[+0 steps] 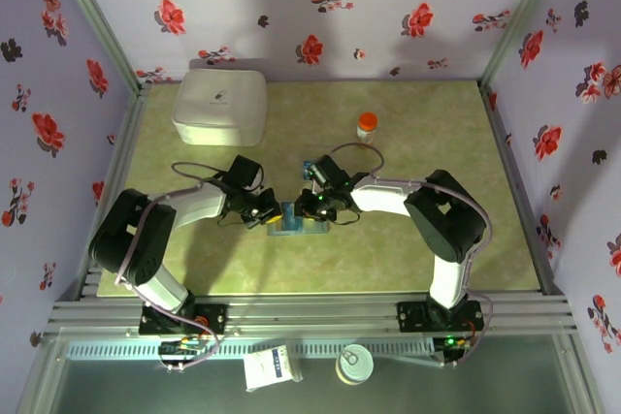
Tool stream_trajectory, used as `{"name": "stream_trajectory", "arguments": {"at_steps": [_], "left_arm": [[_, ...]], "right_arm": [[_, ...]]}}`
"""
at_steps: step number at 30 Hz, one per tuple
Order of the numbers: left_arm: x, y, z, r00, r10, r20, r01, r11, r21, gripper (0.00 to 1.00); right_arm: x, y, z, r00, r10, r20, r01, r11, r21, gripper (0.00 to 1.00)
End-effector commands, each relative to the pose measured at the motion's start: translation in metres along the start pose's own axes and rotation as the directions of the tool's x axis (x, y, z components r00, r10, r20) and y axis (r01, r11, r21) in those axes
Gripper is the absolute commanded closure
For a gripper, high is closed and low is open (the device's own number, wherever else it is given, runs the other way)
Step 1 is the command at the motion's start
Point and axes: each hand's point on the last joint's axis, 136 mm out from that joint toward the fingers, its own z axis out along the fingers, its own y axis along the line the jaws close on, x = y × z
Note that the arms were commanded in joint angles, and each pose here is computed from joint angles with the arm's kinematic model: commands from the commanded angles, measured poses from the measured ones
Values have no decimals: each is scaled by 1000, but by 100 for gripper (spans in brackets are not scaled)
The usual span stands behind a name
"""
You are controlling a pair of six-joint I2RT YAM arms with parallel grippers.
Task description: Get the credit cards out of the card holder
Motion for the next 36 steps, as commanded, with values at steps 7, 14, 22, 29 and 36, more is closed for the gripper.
{"name": "stream_trajectory", "arguments": {"at_steps": [7, 14, 22, 29, 36], "left_arm": [[3, 12, 6, 1000, 3, -19, -4, 998, -62, 98], [4, 11, 6, 1000, 4, -24, -6, 998, -64, 98], [3, 11, 5, 1000, 4, -24, -6, 998, -67, 98], [2, 10, 4, 1000, 6, -23, -8, 998, -70, 98], [2, 10, 3, 1000, 7, -22, -9, 997, -73, 98]], "right_arm": [[0, 0, 3, 1000, 29, -11, -30, 999, -36, 75], [-3, 10, -1, 999, 43, 1, -42, 993, -106, 78], [-5, 7, -2, 998, 65, 10, -63, 989, -131, 84], [-5, 0, -9, 997, 75, 24, -72, 990, -123, 87], [-4, -10, -17, 996, 82, 32, -78, 991, -109, 89]]}}
